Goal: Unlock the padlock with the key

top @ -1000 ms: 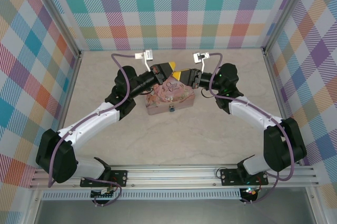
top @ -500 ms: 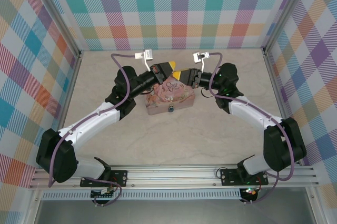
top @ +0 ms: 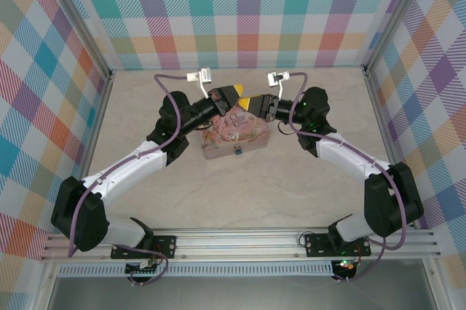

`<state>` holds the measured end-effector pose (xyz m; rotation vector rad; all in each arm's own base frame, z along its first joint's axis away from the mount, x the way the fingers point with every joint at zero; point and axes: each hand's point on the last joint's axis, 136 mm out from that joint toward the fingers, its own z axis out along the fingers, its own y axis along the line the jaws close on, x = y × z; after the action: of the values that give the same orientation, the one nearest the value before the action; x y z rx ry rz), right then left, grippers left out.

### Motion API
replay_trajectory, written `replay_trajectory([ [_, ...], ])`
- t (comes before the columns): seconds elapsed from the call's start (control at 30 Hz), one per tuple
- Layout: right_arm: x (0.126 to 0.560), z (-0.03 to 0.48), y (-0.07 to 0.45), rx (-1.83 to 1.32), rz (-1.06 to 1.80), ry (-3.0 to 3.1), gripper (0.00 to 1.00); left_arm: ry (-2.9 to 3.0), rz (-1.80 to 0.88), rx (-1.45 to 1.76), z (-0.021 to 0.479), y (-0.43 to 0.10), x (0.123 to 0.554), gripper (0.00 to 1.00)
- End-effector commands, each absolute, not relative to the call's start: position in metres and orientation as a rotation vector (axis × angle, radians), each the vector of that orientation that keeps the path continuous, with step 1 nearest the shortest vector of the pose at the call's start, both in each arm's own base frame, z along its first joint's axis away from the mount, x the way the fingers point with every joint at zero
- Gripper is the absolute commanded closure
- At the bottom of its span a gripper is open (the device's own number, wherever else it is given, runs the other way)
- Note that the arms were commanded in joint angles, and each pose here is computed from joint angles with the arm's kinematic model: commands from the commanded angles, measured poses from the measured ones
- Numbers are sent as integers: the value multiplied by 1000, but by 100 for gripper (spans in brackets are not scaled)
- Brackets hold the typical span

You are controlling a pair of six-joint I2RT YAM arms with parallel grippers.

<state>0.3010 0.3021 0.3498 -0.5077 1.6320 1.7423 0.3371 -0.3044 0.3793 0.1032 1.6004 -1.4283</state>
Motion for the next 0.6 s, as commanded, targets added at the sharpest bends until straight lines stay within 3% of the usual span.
replay_trajectory([
  [0.0,302,364,305,-533,1737,1583,86,1584,-1461,125,378,-311,330,100],
  [0.13,303,364,304,-521,1733,1587,88,1590,-1461,122,376,-311,330,100],
  [0.23,304,361,304,-521,1715,1605,95,1594,-1453,121,375,-310,330,100],
  [0.27,304,359,304,-523,1704,1617,96,1597,-1443,122,375,-309,330,96],
  [0.37,304,350,303,-533,1661,1659,97,1616,-1405,130,374,-305,328,62],
  [0.57,303,304,295,-520,1515,1832,97,1709,-1233,107,357,-282,321,30],
])
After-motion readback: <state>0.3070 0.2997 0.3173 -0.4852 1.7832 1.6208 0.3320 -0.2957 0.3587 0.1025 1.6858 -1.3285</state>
